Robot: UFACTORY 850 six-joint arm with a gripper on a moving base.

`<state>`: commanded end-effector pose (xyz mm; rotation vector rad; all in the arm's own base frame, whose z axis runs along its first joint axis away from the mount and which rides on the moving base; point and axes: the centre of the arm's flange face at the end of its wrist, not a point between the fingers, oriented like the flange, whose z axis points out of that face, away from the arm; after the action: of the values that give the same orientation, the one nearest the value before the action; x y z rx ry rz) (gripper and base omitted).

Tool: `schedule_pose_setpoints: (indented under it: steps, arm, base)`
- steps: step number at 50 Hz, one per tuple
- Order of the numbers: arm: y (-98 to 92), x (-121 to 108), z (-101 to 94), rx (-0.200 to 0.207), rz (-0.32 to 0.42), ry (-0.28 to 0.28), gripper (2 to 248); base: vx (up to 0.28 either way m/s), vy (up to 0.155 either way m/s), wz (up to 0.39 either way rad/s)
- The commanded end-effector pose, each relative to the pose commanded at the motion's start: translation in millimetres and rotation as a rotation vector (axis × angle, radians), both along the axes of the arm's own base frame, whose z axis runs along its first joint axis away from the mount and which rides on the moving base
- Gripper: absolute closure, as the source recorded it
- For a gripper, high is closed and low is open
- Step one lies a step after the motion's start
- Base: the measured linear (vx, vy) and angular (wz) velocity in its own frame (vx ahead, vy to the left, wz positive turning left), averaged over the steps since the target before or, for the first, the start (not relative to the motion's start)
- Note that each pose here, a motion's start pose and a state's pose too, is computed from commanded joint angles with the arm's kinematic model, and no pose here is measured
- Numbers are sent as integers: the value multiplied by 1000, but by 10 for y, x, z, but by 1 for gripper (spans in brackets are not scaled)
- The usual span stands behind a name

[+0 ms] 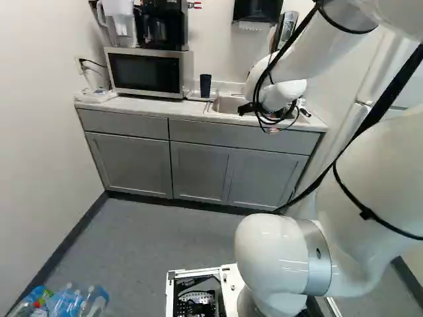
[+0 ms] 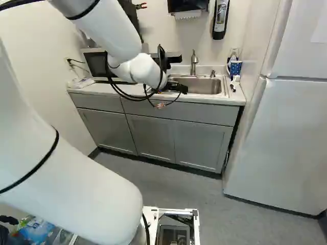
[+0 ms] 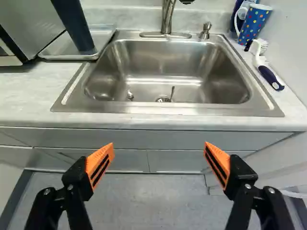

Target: Rinse the cup and place it in the tray

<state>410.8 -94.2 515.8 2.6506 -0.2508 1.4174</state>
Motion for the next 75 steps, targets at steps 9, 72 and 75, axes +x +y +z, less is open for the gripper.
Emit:
schedule_pose_setpoints:
  steps: [9,72,75]
  arm:
    - [132,-107,-197,-3,23,-29,3]
    - [840,-1130,-1310,0,176,-217,3]
    - [854,-1166,-1336,1,181,-222,3]
  base:
    - [0,0,0]
    - [0,0,0]
    - [0,0,0]
